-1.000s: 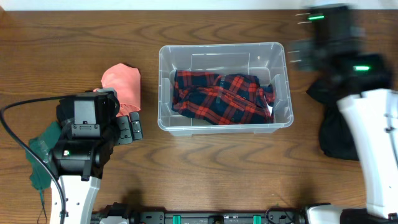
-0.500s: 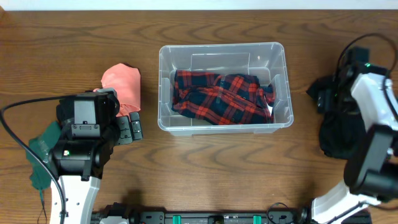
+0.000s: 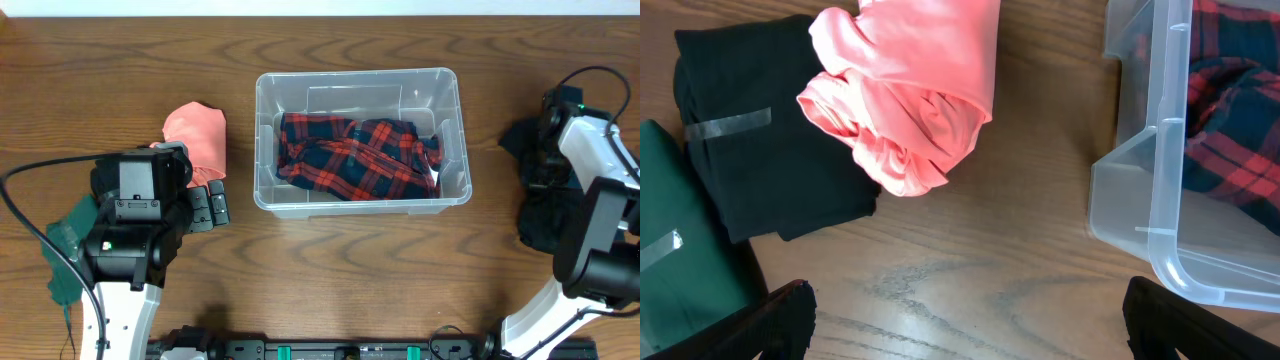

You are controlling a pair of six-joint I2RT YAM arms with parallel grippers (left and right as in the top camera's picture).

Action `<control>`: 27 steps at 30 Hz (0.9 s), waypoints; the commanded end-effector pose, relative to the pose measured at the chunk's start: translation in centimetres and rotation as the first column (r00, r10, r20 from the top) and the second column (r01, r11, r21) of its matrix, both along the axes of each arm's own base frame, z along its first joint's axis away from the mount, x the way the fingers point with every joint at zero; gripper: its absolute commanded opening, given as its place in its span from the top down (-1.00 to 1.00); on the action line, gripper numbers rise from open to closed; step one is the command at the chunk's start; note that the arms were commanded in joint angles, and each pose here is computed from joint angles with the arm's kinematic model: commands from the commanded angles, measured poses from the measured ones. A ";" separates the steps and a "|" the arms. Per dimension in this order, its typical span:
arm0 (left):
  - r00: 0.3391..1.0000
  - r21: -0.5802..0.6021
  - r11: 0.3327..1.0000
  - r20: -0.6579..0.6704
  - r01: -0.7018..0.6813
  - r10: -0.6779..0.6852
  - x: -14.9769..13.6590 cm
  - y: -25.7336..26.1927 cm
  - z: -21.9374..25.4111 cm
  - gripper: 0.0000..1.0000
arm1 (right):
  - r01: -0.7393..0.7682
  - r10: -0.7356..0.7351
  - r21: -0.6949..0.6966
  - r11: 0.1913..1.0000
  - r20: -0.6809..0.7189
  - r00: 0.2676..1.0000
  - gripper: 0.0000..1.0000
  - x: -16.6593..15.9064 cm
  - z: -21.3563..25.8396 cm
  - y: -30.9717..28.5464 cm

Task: Pack container
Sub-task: 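Grasp the black garment on the right and drop it into the bin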

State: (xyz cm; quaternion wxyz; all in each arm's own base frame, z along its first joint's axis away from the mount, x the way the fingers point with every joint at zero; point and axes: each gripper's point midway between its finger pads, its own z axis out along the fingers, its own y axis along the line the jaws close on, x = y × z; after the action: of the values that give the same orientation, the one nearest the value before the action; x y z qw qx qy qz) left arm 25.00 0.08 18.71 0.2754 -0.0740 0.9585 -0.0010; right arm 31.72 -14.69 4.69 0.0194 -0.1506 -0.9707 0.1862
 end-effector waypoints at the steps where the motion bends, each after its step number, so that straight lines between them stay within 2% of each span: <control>1: 1.000 -0.001 1.000 0.019 0.001 -0.001 0.3 -0.1 0.8 -0.96 | -0.047 0.053 -0.032 0.998 0.234 0.971 0.98 3.4 8.4 0.8; 5: 1.000 -0.001 1.000 0.019 0.001 -0.001 0.3 -0.1 0.8 -0.96 | -0.231 0.220 -0.036 0.972 0.474 0.852 0.97 6.0 17.5 4.9; 8: 1.000 -0.002 1.000 0.019 0.001 -0.001 0.3 -0.1 0.8 -0.96 | -0.426 0.366 -0.064 0.903 0.635 0.680 0.97 7.0 23.7 10.4; 10: 1.000 -0.001 1.000 0.019 0.001 -0.001 0.3 -0.1 0.8 -0.96 | -0.568 0.477 -0.109 0.816 0.683 0.553 0.98 7.1 26.1 14.7; 13: 1.000 -0.001 1.000 0.019 0.001 -0.001 0.3 -0.1 0.8 -0.96 | -0.729 0.625 -0.177 0.661 0.668 0.404 0.98 6.9 26.9 20.6; 15: 1.000 -0.001 1.000 0.019 0.001 -0.001 0.3 -0.1 0.8 -0.96 | -0.813 0.702 -0.195 0.549 0.635 0.322 0.97 6.5 26.1 24.4; 18: 1.000 -0.002 1.000 0.019 0.001 -0.001 0.3 -0.1 0.8 -0.96 | -0.894 0.775 -0.174 0.413 0.583 0.244 0.97 6.1 23.4 29.2; 21: 1.000 -0.001 1.000 0.019 0.001 -0.001 0.3 -0.1 0.8 -0.96 | -0.939 0.822 -0.092 0.330 0.517 0.238 0.97 5.8 18.5 32.9; 24: 1.000 -0.002 1.000 0.019 0.001 -0.001 0.3 -0.1 0.8 -0.96 | -0.957 0.858 -0.010 0.289 0.446 0.255 0.97 5.6 13.4 34.7; 27: 1.000 -0.002 1.000 0.019 0.001 -0.001 0.3 -0.1 0.8 -0.96 | -0.962 0.887 0.065 0.265 0.375 0.269 0.85 5.5 8.0 35.9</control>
State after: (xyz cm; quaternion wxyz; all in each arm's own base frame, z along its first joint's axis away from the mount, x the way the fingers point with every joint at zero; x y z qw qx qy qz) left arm 25.00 0.08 18.71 0.2754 -0.0740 0.9585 -0.0010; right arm 37.13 20.58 15.55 -0.2263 0.4146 -0.8814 -0.0095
